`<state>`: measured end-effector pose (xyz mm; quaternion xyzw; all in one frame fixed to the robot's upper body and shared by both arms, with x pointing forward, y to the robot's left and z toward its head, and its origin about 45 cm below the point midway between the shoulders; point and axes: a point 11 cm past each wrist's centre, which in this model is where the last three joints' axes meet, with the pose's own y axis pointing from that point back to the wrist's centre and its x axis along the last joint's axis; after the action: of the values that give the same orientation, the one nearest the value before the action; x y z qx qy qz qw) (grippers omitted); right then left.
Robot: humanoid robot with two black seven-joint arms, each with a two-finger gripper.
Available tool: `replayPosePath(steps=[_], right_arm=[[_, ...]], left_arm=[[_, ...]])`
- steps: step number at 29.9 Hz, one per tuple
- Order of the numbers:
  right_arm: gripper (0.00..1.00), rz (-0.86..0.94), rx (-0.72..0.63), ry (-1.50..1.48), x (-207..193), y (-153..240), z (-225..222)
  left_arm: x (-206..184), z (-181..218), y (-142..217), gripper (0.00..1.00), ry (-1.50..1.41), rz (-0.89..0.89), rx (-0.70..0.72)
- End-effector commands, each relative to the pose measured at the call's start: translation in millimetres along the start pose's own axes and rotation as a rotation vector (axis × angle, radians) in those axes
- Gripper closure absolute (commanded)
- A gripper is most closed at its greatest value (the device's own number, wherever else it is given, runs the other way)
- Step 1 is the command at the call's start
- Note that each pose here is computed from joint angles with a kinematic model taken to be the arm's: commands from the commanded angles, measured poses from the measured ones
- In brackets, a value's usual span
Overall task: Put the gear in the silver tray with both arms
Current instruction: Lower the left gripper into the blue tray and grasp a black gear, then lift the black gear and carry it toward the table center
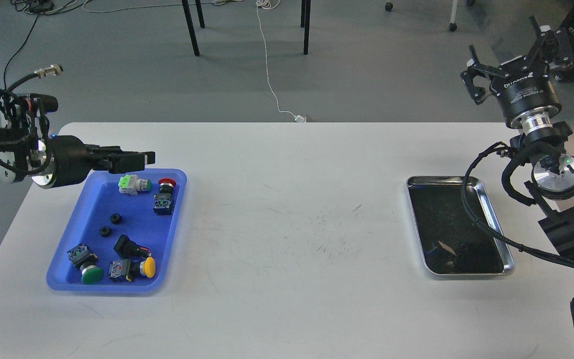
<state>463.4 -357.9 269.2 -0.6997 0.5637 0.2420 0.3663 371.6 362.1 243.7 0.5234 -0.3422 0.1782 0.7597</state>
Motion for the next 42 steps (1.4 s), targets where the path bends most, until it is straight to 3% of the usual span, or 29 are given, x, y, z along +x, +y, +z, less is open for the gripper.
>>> replayPosePath(steps=[1, 7, 15, 26, 35, 42], right_arm=[[0.01, 0.011, -0.004, 0.001, 5.8, 5.2, 0.9], [0.01, 0.015, -0.009, -0.001, 7.9, 7.6, 3.4], [0.01, 0.017, 0.024, -0.008, 7.6, 6.9, -1.1], [0.01, 0.022, 0.033, -0.016, 9.2, 8.3, -0.8], [0.01, 0.027, 0.057, -0.026, 9.8, 7.5, -7.0], [0.01, 0.027, 0.057, -0.026, 9.8, 7.5, -7.0]], left_arm=[[-29.6, -11.7, -11.8, 0.11, -0.231, -0.024, 0.075], [-74.1, -34.4, -25.1, 0.20, -0.285, -0.111, 0.102], [-100.3, -48.8, -38.2, 0.36, -0.253, -0.145, 0.124], [-113.1, -62.9, -34.7, 0.51, -0.236, -0.164, 0.153], [-121.6, -67.7, -35.7, 0.56, -0.217, -0.186, 0.122], [-121.8, -66.0, -37.3, 0.75, -0.217, -0.186, 0.117]])
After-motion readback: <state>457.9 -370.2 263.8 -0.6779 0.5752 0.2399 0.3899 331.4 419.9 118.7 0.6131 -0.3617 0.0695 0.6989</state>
